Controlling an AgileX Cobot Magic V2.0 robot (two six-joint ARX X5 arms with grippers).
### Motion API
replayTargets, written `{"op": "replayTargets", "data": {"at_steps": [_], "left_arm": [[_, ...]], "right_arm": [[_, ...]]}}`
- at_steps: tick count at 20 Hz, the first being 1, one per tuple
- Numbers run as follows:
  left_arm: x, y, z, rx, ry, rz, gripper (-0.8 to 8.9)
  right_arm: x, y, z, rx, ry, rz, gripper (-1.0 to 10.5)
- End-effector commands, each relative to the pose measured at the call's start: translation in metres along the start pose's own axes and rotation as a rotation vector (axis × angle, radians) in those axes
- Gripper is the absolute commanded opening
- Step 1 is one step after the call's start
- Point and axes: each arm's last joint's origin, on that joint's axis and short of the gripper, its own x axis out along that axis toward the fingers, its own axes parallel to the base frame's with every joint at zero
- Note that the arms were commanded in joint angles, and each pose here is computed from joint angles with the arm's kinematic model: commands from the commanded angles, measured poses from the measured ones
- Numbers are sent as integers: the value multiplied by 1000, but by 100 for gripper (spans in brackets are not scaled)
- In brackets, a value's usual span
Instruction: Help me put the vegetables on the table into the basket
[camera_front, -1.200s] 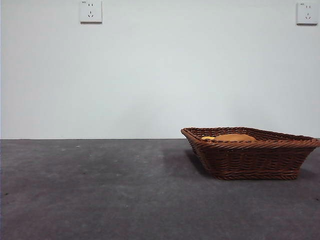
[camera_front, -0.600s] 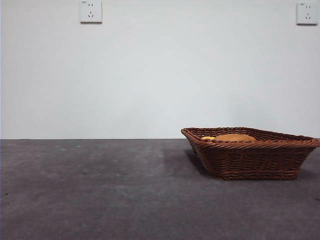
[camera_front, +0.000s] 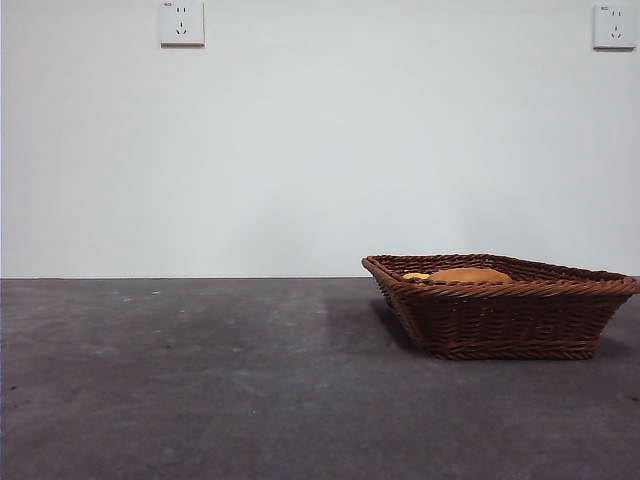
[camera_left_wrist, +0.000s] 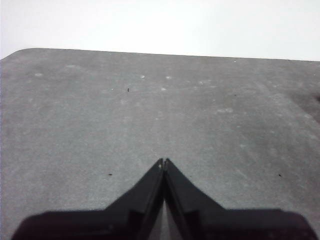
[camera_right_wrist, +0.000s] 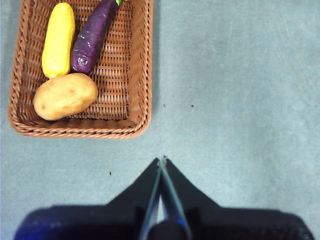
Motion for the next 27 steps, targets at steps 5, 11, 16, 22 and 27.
{"op": "replayTargets", "data": {"at_steps": [5,11,16,22,27], "left_arm": [[2,0,-4,-4,22,2,-3],[3,1,-5,-3,39,4,-3],[4,1,-6,-3,51,4,-3],[4,1,-6,-2,51,5,-3],[4,1,-6,-3,52,5,-3]], "right_arm": [[3,0,-3,-3,33,-11,0],[-20,-27,-16,100,-52,-40,0],[-24,-65,-48,223,-278,-223,0],[65,-54,-124,288,-813,-26,0],[134,-37,-185,242,-900,90,0]]}}
